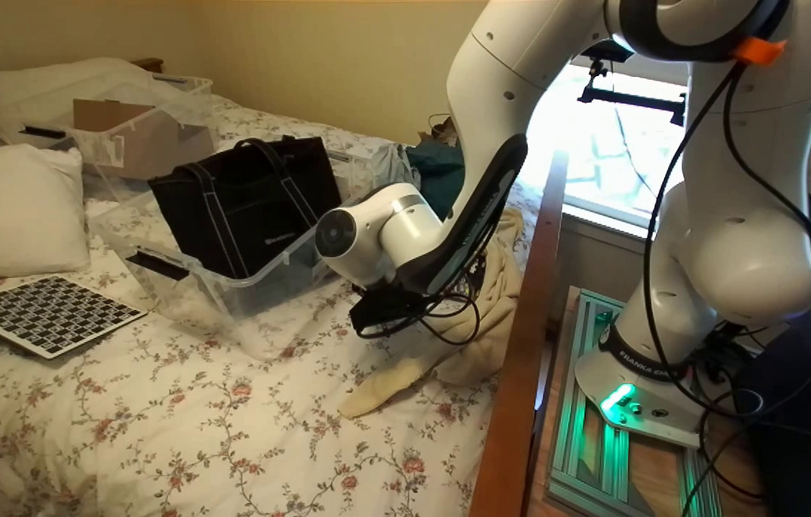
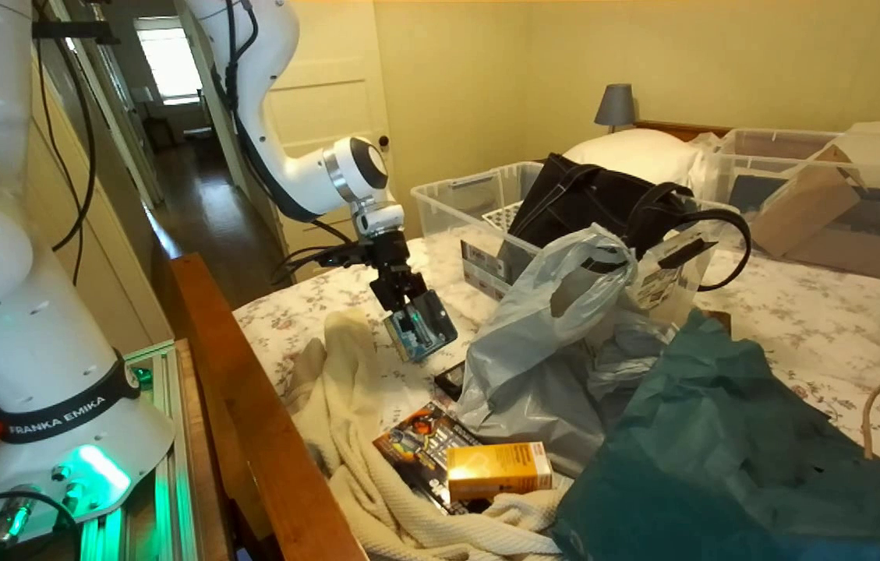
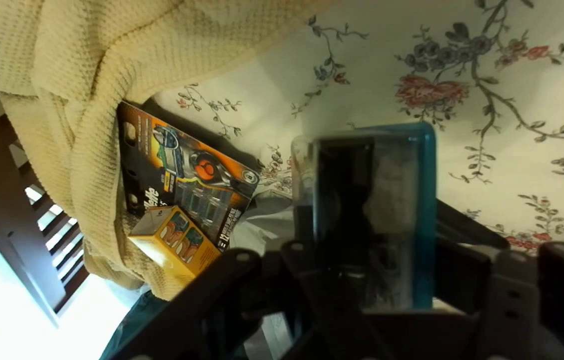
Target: Put the black box into the black bag
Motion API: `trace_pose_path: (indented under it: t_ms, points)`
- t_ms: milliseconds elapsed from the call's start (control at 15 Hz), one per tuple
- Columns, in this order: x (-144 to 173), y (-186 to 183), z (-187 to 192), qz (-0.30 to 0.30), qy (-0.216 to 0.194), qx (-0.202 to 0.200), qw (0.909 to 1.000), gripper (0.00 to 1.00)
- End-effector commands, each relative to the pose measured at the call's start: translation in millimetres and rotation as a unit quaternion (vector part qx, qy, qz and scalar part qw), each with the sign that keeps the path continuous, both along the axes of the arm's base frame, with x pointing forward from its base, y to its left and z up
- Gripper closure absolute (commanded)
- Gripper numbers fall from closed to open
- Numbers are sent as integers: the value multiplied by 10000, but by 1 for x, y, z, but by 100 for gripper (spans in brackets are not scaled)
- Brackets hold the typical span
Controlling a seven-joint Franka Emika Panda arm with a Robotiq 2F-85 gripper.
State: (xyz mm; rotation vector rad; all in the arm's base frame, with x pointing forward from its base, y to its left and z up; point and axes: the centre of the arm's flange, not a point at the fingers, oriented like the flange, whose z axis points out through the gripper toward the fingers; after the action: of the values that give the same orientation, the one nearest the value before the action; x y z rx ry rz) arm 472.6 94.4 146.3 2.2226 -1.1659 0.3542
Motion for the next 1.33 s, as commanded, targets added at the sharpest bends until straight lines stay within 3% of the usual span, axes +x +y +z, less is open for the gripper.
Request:
trace_pose_path:
  t_ms: [0, 200, 467, 733, 1267]
  points:
    - [-1, -3, 6, -37, 35, 227, 9997, 86]
    - [-6, -19, 25, -622, -3, 760, 9952, 86]
    - [-8, -44, 50, -1376, -40, 1248, 9826, 86]
    - [-6, -56, 77, -2000, -604, 1753, 9621, 86]
    - [-38, -53, 136, -2646, -1426, 1943, 9338, 86]
